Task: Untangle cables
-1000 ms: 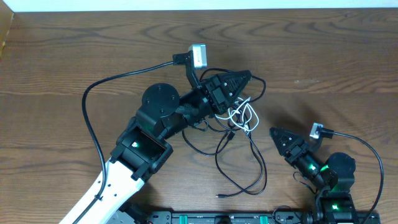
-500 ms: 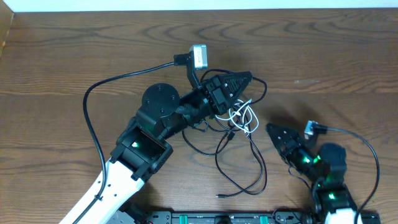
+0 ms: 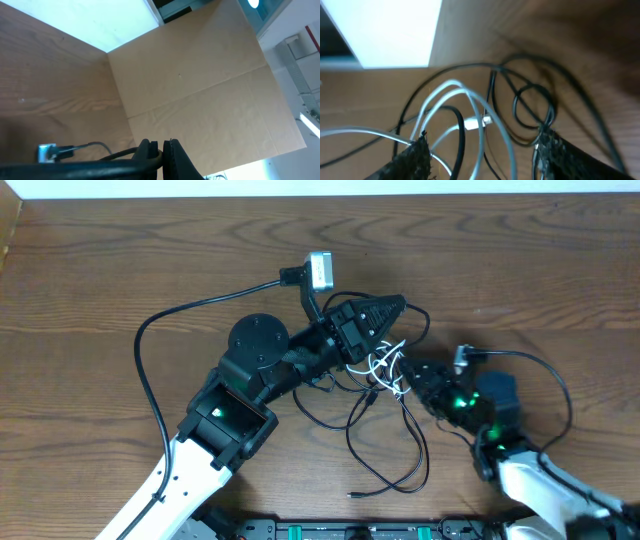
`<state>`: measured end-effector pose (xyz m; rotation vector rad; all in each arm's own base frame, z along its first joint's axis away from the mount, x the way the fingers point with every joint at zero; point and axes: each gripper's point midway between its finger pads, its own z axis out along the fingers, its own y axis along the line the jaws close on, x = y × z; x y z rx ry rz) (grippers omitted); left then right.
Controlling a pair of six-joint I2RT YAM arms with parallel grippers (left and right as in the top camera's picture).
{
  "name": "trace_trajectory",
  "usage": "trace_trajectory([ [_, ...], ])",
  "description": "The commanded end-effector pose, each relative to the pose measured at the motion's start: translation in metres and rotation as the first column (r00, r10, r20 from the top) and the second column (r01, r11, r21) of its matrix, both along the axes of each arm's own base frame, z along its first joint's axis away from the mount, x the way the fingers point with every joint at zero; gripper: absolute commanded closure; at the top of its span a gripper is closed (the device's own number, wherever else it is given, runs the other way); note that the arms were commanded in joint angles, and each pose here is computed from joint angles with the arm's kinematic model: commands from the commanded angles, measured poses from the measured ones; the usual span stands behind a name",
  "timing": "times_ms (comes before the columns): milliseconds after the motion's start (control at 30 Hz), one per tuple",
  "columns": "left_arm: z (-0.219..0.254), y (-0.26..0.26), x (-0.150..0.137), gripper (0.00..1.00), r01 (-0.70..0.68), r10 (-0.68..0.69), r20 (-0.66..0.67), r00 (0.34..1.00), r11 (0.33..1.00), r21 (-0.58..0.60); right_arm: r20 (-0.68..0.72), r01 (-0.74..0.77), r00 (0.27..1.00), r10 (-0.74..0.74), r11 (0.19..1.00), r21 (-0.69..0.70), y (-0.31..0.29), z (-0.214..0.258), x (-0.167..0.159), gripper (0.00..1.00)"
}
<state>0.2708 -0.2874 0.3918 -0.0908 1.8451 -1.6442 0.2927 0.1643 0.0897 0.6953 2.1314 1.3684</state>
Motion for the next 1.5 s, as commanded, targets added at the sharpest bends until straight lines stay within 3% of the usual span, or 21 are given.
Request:
trace_trajectory([
  [0,0.014,0.002,-0.004,0.92,0.013,-0.012,0.026,1.000,1.000,-0.022,-0.001,0.002,1.000,-0.002,1.000,-0.003,0.013,-0.004,0.006,0.43],
  [233,0.014,0.002,-0.005,0.92,0.019,-0.019,0.023,1.000,1.000,-0.023,0.059,0.087,0.995,-0.076,0.973,-0.215,-0.009,-0.027,0.020,0.98],
  [467,0.010,-0.002,-0.012,0.92,0.062,-0.062,0.010,0.998,0.998,-0.012,0.197,0.190,0.974,-0.115,0.887,-0.422,-0.045,-0.026,0.036,0.99],
  [600,-0.006,-0.002,-0.012,0.92,0.061,-0.060,-0.042,0.997,0.998,0.031,0.193,0.251,0.966,-0.173,0.816,-0.521,-0.079,-0.019,0.041,0.99],
  [767,-0.036,0.000,-0.014,0.92,0.071,-0.058,-0.094,0.994,0.988,0.138,0.195,0.340,0.936,-0.294,0.601,-0.724,-0.146,0.016,0.039,0.99],
  [933,-0.071,0.010,-0.012,0.92,0.042,-0.002,-0.152,0.988,0.963,0.265,0.257,0.393,0.900,-0.353,0.399,-0.829,-0.192,0.074,0.032,0.99],
  [1033,-0.099,0.025,-0.009,0.92,-0.010,0.095,-0.221,0.971,0.934,0.357,0.287,0.418,0.886,-0.365,0.360,-0.834,-0.202,0.100,0.033,0.99],
  [1167,-0.144,0.063,-0.005,0.88,-0.113,0.303,-0.274,0.913,0.832,0.543,0.316,0.434,0.891,-0.327,0.402,-0.806,-0.194,0.130,0.041,0.99],
  [1300,-0.178,0.103,-0.010,0.75,-0.160,0.466,-0.265,0.844,0.691,0.705,0.349,0.399,0.915,-0.200,0.563,-0.724,-0.158,0.161,0.053,0.99],
  [1367,-0.187,0.111,-0.015,0.59,-0.148,0.488,-0.269,0.830,0.659,0.738,0.386,0.365,0.915,-0.118,0.650,-0.667,-0.135,0.184,0.057,0.99],
  [1467,-0.196,0.113,-0.019,0.27,-0.127,0.494,-0.283,0.822,0.643,0.755,0.482,0.311,0.876,0.006,0.758,-0.574,-0.103,0.228,0.059,0.99],
])
